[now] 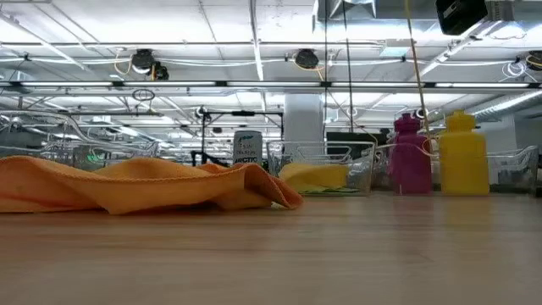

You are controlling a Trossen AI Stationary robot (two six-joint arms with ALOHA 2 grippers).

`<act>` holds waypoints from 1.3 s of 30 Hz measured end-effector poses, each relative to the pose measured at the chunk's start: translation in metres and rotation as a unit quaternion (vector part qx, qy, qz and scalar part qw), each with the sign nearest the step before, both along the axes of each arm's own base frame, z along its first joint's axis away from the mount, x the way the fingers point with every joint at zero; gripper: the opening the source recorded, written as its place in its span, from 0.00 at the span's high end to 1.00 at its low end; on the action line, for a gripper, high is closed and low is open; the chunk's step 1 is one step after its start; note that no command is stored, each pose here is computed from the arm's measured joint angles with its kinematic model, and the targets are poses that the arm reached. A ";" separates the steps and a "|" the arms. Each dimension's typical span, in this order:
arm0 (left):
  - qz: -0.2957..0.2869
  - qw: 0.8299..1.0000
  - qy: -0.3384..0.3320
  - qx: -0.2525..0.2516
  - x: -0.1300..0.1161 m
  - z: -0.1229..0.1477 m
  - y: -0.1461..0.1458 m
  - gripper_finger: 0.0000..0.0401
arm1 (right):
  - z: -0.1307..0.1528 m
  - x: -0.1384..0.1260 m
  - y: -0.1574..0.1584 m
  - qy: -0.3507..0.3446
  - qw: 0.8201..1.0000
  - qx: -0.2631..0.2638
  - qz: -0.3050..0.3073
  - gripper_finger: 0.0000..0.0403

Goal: Pick & Place Sports Items
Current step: Put the bottom purple spring keychain into the bottom transparent bin

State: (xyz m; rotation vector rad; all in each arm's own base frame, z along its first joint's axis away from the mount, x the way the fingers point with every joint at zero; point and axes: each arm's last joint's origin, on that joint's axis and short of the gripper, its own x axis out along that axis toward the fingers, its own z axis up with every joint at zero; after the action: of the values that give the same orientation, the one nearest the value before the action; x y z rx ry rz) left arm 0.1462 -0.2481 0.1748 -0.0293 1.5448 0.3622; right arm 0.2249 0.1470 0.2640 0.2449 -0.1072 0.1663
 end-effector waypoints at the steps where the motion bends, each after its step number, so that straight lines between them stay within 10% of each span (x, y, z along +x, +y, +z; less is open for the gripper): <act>1: 0.008 1.000 0.005 0.003 -0.001 -0.003 0.002 0.64 | 0.000 0.000 0.000 0.000 1.000 0.000 0.000 0.58; 21: 0.024 0.999 0.002 -0.043 -0.007 -0.036 0.010 0.65 | 0.000 0.000 0.000 0.000 1.000 0.000 0.000 0.58; 30: 0.016 0.997 0.040 -0.065 -0.003 -0.036 0.012 0.98 | 0.000 0.000 0.000 0.000 1.000 0.000 0.000 0.58; 39: -0.040 0.997 -0.022 -0.056 0.016 -0.008 -0.002 0.99 | 0.000 0.000 0.000 0.000 1.000 0.000 0.000 0.58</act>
State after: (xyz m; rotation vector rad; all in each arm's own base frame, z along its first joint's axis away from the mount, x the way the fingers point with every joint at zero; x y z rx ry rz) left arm 0.1618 -0.2503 0.1668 -0.0623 1.5171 0.2100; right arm 0.2249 0.1470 0.2640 0.2450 -0.1074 0.1663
